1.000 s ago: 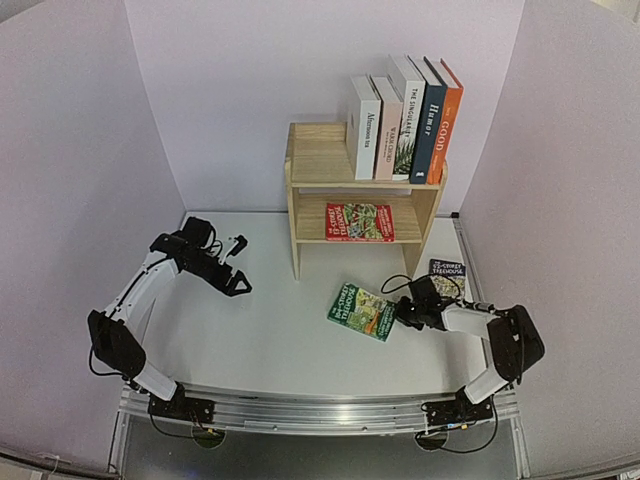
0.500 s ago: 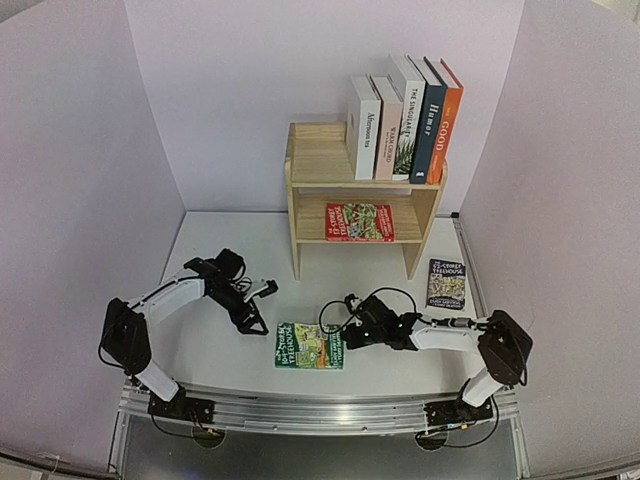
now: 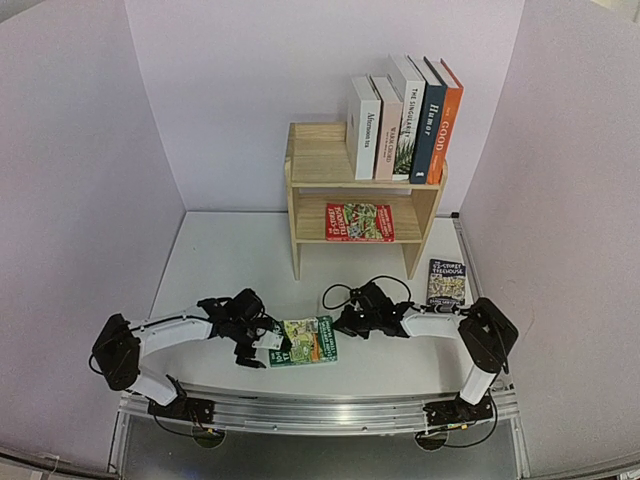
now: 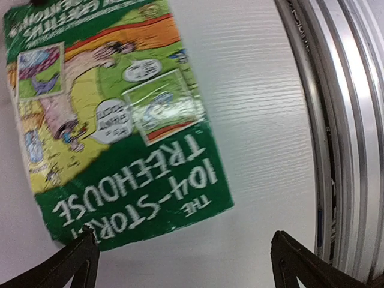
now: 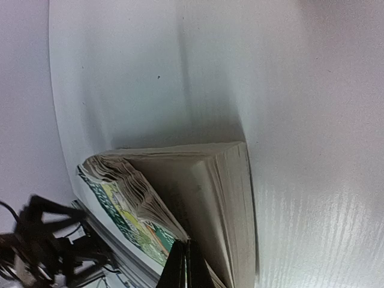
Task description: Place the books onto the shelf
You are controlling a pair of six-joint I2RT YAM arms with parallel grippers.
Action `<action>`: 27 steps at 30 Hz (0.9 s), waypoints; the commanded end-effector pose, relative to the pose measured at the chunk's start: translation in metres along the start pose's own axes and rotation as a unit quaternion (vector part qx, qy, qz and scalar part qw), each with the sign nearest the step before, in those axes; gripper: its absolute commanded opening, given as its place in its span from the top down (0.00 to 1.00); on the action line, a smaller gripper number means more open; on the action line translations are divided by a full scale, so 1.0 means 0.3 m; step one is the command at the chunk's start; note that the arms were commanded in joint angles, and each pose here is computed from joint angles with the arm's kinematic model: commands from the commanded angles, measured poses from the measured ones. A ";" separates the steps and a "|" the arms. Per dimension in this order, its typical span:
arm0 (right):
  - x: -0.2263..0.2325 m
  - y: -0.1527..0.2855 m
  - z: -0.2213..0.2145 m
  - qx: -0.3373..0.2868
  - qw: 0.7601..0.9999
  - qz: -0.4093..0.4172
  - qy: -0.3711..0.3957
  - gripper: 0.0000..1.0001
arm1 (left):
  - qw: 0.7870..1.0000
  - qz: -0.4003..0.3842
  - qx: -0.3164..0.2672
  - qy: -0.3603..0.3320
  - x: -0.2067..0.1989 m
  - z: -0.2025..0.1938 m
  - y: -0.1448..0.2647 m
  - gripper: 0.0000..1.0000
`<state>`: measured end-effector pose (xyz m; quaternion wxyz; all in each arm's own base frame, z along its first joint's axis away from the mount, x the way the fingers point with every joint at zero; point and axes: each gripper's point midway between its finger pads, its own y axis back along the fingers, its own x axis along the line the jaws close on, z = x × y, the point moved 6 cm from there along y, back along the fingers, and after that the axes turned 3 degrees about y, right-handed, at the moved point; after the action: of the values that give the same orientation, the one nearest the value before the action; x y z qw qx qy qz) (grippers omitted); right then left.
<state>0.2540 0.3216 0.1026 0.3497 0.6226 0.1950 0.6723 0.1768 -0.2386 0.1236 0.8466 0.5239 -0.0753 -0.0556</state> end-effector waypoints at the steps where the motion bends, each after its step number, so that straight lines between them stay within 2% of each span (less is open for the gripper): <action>1: 0.141 0.038 0.060 -0.013 0.992 0.080 -0.092 1.00 | 0.989 0.071 -0.037 -0.124 -0.063 0.048 -0.038 0.00; 5: 0.153 0.037 0.074 -0.023 0.986 0.097 -0.137 1.00 | 0.986 0.124 -0.033 -0.110 -0.025 0.044 -0.096 0.00; 10: 0.139 0.021 0.075 -0.025 0.978 0.103 -0.181 1.00 | 0.974 0.179 0.001 -0.139 0.004 -0.015 -0.171 0.00; 16: 0.147 0.023 0.091 -0.041 0.961 0.138 -0.238 1.00 | 0.951 0.261 0.005 -0.165 0.037 -0.023 -0.167 0.00; 20: 0.128 0.002 0.090 -0.029 0.965 0.118 -0.234 1.00 | 0.957 0.231 0.017 -0.173 0.008 -0.049 -0.190 0.00; 23: 0.041 -0.030 0.069 -0.006 0.974 0.041 -0.221 0.99 | 0.964 0.217 0.033 -0.149 0.004 -0.062 -0.194 0.00; 24: 0.021 -0.033 0.066 -0.006 0.978 0.010 -0.206 0.93 | 0.964 0.218 0.036 -0.146 0.004 -0.066 -0.193 0.00; 27: -0.021 -0.035 0.073 -0.001 0.985 -0.090 -0.146 0.59 | 0.966 0.213 0.042 -0.141 -0.002 -0.078 -0.197 0.01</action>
<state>0.2768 0.3348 0.1121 0.3618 0.7533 0.0782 0.5436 0.1840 -0.2590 0.0782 0.8169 0.4679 -0.3302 0.0685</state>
